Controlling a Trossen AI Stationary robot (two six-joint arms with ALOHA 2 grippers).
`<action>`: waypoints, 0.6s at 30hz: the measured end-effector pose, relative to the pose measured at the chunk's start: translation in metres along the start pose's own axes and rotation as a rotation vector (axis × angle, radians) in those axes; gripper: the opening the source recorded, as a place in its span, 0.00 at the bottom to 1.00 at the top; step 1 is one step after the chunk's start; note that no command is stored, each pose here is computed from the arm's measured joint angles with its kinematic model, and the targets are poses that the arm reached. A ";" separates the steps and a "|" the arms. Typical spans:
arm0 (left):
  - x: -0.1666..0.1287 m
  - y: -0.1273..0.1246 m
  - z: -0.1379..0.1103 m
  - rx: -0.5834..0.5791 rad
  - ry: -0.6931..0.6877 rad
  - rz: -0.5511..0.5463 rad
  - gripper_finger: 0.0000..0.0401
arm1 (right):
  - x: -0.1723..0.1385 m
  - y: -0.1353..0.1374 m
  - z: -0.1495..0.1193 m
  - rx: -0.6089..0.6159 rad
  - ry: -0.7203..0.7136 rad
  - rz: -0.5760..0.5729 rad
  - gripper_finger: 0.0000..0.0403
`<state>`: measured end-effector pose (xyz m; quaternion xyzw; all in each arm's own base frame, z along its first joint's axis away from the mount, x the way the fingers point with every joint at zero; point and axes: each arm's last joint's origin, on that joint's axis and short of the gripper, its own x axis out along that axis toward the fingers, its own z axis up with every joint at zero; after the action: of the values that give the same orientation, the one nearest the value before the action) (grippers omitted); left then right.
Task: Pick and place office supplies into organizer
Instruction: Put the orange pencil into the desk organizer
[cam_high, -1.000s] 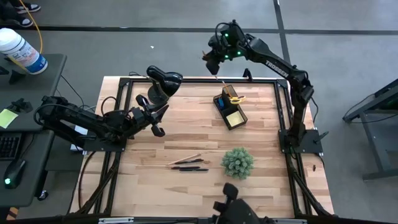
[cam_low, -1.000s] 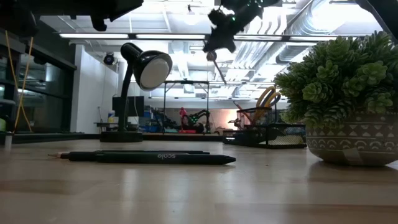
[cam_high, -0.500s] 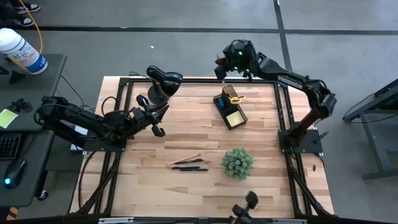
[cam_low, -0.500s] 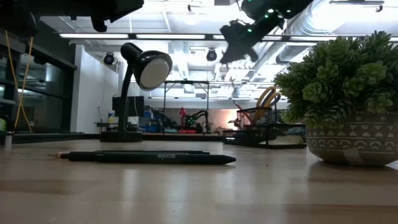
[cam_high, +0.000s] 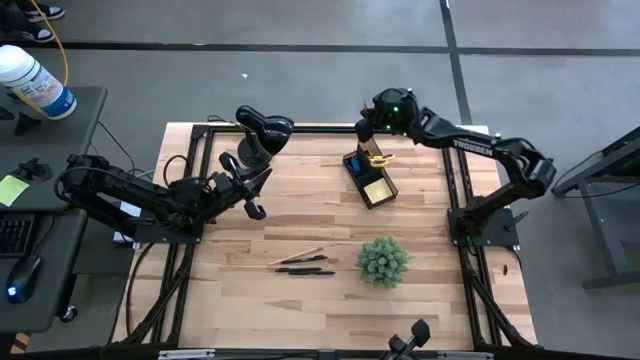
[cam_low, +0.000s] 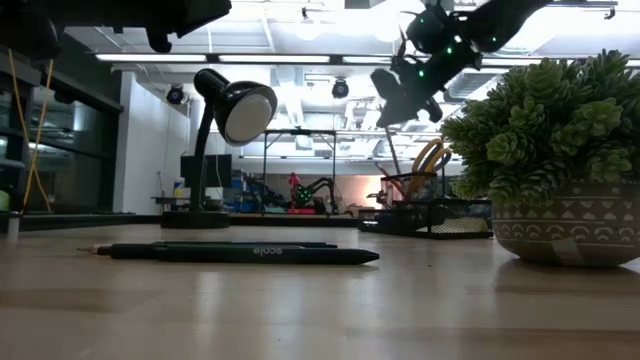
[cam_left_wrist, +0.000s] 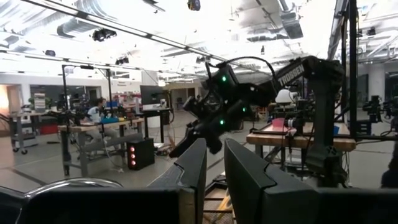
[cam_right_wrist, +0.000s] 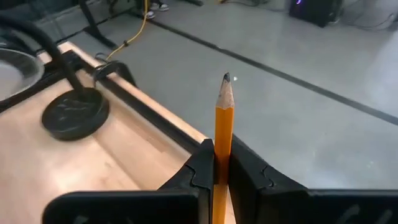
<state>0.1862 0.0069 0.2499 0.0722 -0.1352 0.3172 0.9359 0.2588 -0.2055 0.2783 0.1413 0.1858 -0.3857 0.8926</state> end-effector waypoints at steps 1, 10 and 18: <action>0.000 0.000 0.000 -0.002 0.000 0.000 0.11 | 0.001 -0.001 -0.003 -0.001 -0.001 -0.012 0.05; 0.000 0.000 0.000 -0.018 0.001 0.000 0.11 | 0.006 -0.005 -0.027 -0.006 0.023 -0.045 0.05; 0.000 0.000 0.000 -0.015 0.004 -0.001 0.11 | 0.010 -0.008 -0.044 -0.001 0.047 -0.046 0.06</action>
<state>0.1864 0.0069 0.2495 0.0645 -0.1358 0.3157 0.9369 0.2492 -0.1997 0.2340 0.1458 0.2101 -0.4026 0.8789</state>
